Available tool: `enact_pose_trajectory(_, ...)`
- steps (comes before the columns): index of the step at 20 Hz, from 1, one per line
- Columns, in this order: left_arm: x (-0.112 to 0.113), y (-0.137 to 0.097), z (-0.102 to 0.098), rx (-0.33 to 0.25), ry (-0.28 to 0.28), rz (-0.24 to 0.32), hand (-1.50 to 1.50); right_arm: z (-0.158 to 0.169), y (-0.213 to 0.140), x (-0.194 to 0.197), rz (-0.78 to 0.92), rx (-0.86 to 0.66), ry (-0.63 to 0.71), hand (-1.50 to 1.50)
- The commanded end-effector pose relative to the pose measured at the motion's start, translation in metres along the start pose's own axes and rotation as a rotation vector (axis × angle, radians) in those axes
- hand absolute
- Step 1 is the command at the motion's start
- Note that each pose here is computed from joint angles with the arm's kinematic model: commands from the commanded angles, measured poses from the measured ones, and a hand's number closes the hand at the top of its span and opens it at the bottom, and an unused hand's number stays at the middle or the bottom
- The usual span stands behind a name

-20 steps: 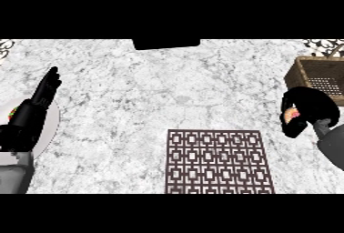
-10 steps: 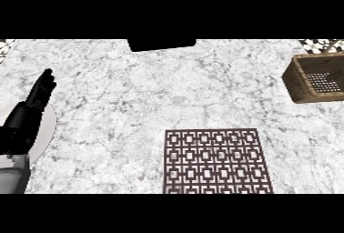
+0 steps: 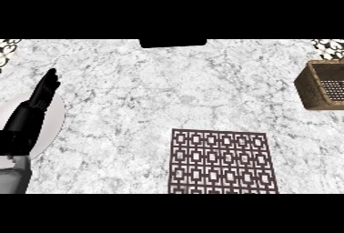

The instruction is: Pick the cupcake from the placemat and place it in the basket

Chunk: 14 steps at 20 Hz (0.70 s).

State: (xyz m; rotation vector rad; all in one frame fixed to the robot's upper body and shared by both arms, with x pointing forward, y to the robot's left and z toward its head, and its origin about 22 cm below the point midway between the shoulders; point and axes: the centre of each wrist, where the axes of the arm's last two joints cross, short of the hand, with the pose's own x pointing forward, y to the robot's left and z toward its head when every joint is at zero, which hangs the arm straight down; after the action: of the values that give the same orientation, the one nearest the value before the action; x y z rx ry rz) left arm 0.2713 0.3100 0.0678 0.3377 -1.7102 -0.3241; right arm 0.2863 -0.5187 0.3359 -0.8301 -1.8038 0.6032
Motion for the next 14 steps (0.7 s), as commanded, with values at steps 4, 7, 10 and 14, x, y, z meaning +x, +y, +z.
enact_pose_trajectory(4, 0.010, -0.015, -0.009, -0.065, -0.057, 0.005, 0.00, 0.045, -0.095, 0.007, -0.151, 0.059, -0.102, 1.50)
enact_pose_trajectory(7, 0.017, -0.012, -0.018, -0.075, -0.066, 0.005, 0.00, 0.052, -0.115, 0.021, -0.135, 0.131, -0.086, 1.50)
enact_pose_trajectory(10, 0.027, -0.023, -0.028, -0.093, -0.061, 0.005, 0.00, 0.047, -0.118, 0.028, -0.142, 0.151, -0.073, 1.50)
enact_pose_trajectory(14, 0.034, -0.027, -0.036, -0.102, -0.082, 0.015, 0.00, 0.037, -0.111, 0.031, -0.120, 0.223, -0.017, 1.50)
